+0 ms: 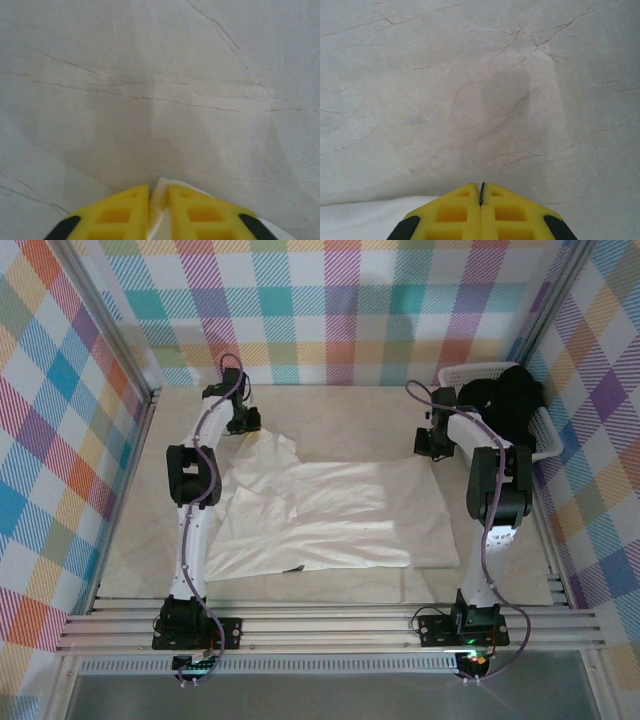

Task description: Fold the inside-out t-shirt

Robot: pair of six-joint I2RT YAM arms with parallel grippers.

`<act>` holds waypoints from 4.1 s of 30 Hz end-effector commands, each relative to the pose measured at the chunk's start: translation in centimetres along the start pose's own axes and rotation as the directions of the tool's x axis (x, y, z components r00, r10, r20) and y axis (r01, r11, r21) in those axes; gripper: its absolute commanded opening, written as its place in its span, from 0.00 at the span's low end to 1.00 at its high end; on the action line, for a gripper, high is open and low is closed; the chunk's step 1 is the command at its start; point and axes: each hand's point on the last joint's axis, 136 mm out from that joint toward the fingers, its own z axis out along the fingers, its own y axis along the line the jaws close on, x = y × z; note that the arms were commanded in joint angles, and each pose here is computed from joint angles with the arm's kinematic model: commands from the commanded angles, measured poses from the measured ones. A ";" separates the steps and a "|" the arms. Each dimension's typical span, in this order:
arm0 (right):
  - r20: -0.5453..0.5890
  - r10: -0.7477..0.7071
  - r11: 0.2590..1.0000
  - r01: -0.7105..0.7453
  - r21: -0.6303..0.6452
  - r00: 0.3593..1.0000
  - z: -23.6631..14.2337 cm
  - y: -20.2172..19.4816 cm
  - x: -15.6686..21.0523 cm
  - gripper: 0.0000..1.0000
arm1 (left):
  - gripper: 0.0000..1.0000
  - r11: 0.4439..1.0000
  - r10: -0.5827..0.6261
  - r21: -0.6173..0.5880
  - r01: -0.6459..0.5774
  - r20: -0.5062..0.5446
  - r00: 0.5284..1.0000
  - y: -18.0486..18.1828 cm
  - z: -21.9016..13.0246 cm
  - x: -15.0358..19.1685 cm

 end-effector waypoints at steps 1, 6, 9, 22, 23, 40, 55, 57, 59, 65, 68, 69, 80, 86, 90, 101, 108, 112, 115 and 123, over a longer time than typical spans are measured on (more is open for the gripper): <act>0.018 -0.010 1.000 0.010 -0.016 1.000 -0.6 0.2 -0.6 0.01 | 0.10 0.999 0.003 0.047 0.000 -0.063 0.998 -1.4 0.2 1.6; 0.052 -0.007 1.000 0.007 -0.002 0.999 -1.0 0.0 -1.8 0.00 | 0.00 0.999 -0.018 0.044 0.017 0.022 1.000 -0.9 -1.3 -0.9; 0.102 -0.012 1.000 0.009 0.024 0.995 -1.6 -0.3 -3.1 0.00 | 0.00 0.997 -0.043 0.066 0.036 0.104 0.994 -0.6 -4.1 -3.3; 0.253 -0.134 0.990 0.138 0.002 0.958 -5.0 0.2 -4.4 0.00 | 0.00 0.975 -0.118 0.216 0.057 0.280 0.953 -2.6 -16.6 -3.5; 0.268 -0.140 0.990 0.144 0.004 0.953 -5.4 0.1 -4.3 0.00 | 0.00 0.973 -0.126 0.223 0.063 0.278 0.952 -2.6 -17.1 -2.7; 0.340 0.005 1.000 -0.013 0.020 0.940 -10.3 -2.7 4.2 0.00 | 0.00 0.944 -0.284 0.265 0.197 0.348 0.894 -0.2 -27.3 12.2; 0.233 0.056 0.997 -0.068 0.045 0.971 -9.6 -4.2 10.9 0.00 | 0.00 0.929 -0.286 0.291 0.228 0.177 0.942 0.4 -26.8 24.0; 0.206 0.077 0.993 -0.093 0.070 0.975 -9.2 -4.8 12.3 0.03 | 0.00 0.914 -0.321 0.303 0.272 0.127 0.939 0.6 -25.7 26.0; 0.195 0.100 0.987 -0.121 0.101 0.976 -8.9 -5.6 13.3 0.10 | 0.00 0.892 -0.369 0.307 0.331 0.074 0.926 0.9 -24.0 28.1; 0.241 0.150 0.985 -0.167 0.051 0.959 -9.6 -4.8 14.1 0.30 | 0.00 0.844 -0.473 0.277 0.459 -0.018 0.881 2.0 -19.9 32.3; 0.382 0.036 0.995 0.001 -0.096 0.924 -12.0 -0.2 12.8 0.42 | 0.00 0.839 -0.498 0.268 0.474 0.024 0.867 2.8 -19.6 32.4; 0.405 0.010 0.985 0.060 -0.161 0.914 -12.6 1.7 12.7 0.44 | 0.01 0.836 -0.503 0.271 0.478 0.030 0.864 2.8 -19.5 32.4; 0.389 -0.144 0.902 0.282 -0.326 0.910 -11.8 11.3 13.7 0.45 | 0.50 0.906 -0.397 0.263 0.332 0.256 0.881 2.5 -22.4 28.0; 0.349 -0.138 0.911 0.257 -0.322 0.927 -10.7 11.4 13.7 0.46 | 0.55 0.961 -0.099 0.275 0.029 0.244 0.965 -4.8 -19.6 24.6; 0.349 -0.154 0.913 0.268 -0.308 0.924 -10.9 11.2 13.7 0.46 | 0.64 0.963 0.046 0.246 -0.111 0.255 0.966 -7.5 -16.8 22.2; 0.342 -0.170 0.922 0.271 -0.275 0.924 -10.7 10.5 14.0 0.47 | 0.68 0.966 0.157 0.200 -0.162 0.043 0.987 -8.4 -10.5 23.7; 0.332 -0.172 0.923 0.270 -0.275 0.927 -10.4 10.6 14.0 0.47 | 0.47 0.973 0.145 0.194 -0.128 -0.077 0.986 -7.7 -9.9 27.3; 0.324 -0.170 0.923 0.265 -0.278 0.931 -10.2 10.6 14.2 0.47 | 0.35 0.980 0.123 0.169 -0.109 -0.077 0.989 -7.1 -10.2 27.7; 0.322 -0.170 0.925 0.264 -0.274 0.931 -10.2 10.5 14.2 0.47 | 0.22 0.981 0.114 0.165 -0.098 -0.089 0.990 -7.0 -10.4 28.4; 0.322 -0.189 0.932 0.273 -0.239 0.928 -10.3 9.8 14.4 0.47 | 0.05 0.969 0.116 0.237 -0.076 -0.159 0.980 -9.0 -13.0 33.6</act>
